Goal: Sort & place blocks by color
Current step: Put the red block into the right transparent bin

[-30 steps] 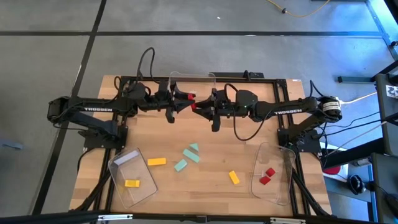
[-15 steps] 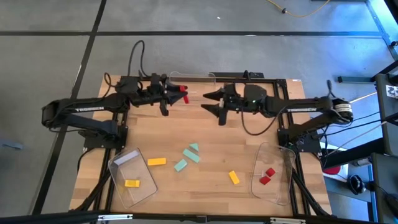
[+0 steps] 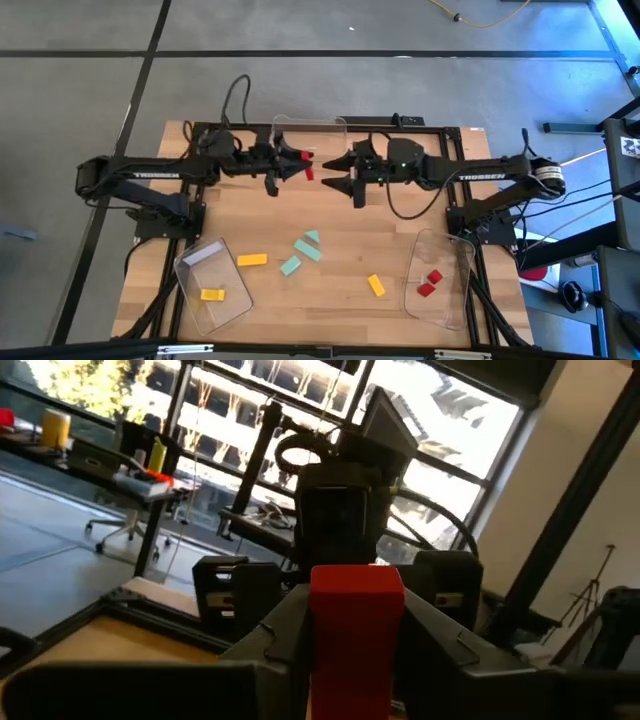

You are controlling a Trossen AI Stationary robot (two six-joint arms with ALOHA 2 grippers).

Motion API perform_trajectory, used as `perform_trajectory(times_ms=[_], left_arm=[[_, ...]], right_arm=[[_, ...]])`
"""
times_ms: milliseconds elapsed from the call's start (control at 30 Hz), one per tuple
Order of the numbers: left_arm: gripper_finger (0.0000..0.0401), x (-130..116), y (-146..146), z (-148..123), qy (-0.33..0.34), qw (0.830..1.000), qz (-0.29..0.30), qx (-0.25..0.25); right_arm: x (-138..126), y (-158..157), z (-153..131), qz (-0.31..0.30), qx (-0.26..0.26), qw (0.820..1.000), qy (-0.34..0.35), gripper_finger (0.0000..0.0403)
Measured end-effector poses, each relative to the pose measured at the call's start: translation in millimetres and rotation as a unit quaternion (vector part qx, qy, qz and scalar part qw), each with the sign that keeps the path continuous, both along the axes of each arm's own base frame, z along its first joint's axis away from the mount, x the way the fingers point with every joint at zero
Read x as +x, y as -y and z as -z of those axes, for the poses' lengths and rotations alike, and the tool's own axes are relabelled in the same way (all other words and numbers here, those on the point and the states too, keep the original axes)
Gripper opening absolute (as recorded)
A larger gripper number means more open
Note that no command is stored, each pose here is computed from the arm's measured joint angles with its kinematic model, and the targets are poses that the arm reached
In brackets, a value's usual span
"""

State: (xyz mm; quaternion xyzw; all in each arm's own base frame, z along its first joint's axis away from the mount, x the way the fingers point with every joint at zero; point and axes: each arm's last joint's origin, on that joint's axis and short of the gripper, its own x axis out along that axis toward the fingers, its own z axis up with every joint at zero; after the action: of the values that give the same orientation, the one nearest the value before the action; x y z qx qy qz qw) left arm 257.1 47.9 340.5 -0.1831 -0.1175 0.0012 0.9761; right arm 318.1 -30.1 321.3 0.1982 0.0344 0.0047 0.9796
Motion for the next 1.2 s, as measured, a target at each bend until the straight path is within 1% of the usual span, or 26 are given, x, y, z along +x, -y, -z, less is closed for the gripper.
perform_trajectory(times_ms=[133,433,600,700,800,867,1000,1200], left_arm=[[0.0094,10,4,9,-0.016,1.0,0.008,-0.007],[0.0094,19,8,12,0.006,1.0,0.009,-0.017],[0.0094,23,8,16,0.0,1.0,0.011,-0.02],[0.0094,22,8,16,0.0,1.0,0.012,-0.019],[0.0094,22,7,16,-0.001,1.0,0.013,-0.019],[0.0094,22,7,16,-0.001,1.0,0.014,-0.019],[0.0094,23,8,17,-0.005,1.0,0.015,-0.022],[0.0094,23,8,17,-0.006,0.999,0.021,-0.025]], right_arm=[[7,-2,5,-0.016,0.024,1.0,0.005,0.0273],[17,-8,15,-0.025,0.027,0.999,0.001,0.0273],[20,-12,19,-0.03,0.028,0.999,0.002,0.0269],[20,-12,18,-0.03,0.028,0.999,0.003,0.0249],[20,-12,17,-0.03,0.028,0.999,0.01,0.0214],[20,-12,17,-0.029,0.033,0.999,0.01,0.0184],[20,-12,18,-0.026,0.036,0.999,0.007,0.0112],[20,-11,18,-0.025,0.035,0.999,0.006,0.0109]])
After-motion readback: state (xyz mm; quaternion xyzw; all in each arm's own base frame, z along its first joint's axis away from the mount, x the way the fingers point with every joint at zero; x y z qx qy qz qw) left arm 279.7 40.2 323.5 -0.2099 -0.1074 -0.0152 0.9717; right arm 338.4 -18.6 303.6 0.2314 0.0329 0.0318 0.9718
